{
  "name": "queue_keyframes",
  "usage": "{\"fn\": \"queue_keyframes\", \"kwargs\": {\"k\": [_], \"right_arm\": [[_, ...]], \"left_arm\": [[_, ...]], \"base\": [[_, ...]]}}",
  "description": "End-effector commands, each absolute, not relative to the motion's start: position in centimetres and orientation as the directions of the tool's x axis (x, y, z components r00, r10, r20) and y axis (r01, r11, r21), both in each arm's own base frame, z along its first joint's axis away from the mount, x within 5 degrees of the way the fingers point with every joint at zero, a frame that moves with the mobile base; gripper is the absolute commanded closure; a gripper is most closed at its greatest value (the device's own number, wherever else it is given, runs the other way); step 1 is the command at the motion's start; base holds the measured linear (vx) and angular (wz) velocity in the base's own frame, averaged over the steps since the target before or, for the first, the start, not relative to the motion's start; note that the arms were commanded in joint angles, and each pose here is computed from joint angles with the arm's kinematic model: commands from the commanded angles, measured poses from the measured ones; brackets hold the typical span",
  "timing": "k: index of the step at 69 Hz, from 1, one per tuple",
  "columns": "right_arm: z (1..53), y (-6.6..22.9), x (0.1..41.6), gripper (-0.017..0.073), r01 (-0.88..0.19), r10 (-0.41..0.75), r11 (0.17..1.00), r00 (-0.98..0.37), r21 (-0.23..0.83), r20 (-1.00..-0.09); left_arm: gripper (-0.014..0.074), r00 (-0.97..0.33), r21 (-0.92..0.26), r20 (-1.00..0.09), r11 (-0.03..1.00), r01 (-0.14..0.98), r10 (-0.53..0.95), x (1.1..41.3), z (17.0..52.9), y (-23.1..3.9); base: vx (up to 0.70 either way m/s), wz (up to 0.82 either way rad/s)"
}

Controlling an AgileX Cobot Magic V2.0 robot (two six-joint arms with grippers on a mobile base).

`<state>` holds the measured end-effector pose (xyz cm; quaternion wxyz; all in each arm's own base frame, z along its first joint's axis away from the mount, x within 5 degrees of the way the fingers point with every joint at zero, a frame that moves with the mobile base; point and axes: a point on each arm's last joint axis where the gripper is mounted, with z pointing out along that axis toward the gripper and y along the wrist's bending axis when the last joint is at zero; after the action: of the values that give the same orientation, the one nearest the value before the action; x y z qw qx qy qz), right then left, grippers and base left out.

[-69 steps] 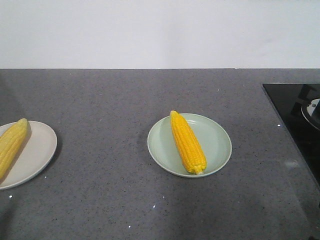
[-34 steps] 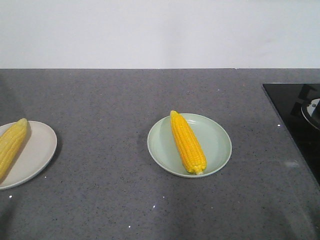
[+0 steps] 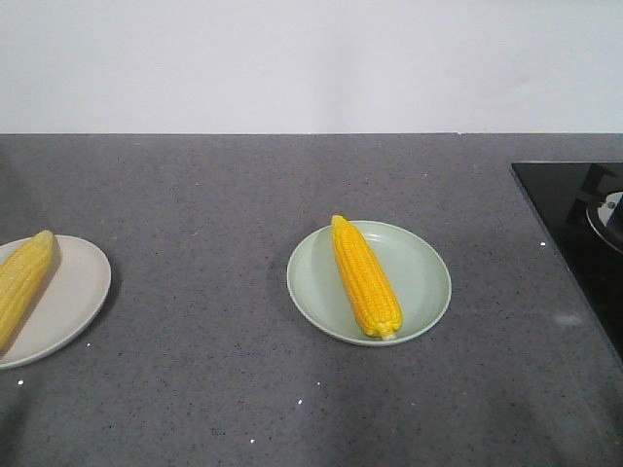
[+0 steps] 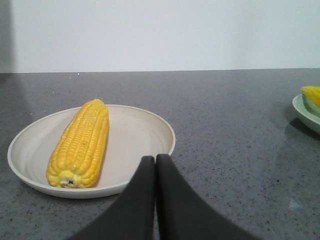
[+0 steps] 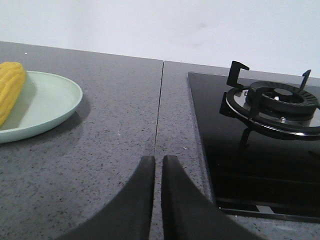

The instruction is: Distribute corn equally

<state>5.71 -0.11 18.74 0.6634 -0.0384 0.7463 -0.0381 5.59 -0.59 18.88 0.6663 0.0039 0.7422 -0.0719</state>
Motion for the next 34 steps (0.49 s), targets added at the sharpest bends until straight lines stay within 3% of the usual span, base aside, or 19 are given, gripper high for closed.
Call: {"fn": "queue_keyframes", "kwargs": {"k": [1, 34], "right_arm": [[19.28, -0.19, 5.67, 0.0568, 0.024, -0.102, 0.994, -0.04, -0.103, -0.994], [18.93, -0.16, 5.59, 0.0568, 0.026, -0.04, 0.999, -0.074, -0.042, -0.996]], "left_arm": [[0.0603, -0.027, -0.119, -0.993, 0.985, 0.121, -0.117, 5.52, 19.6, -0.66], [0.0603, -0.028, -0.119, -0.993, 0.985, 0.121, -0.117, 5.53, 19.6, -0.67]], "base": [[0.0, 0.0], [0.0, 0.0]]}}
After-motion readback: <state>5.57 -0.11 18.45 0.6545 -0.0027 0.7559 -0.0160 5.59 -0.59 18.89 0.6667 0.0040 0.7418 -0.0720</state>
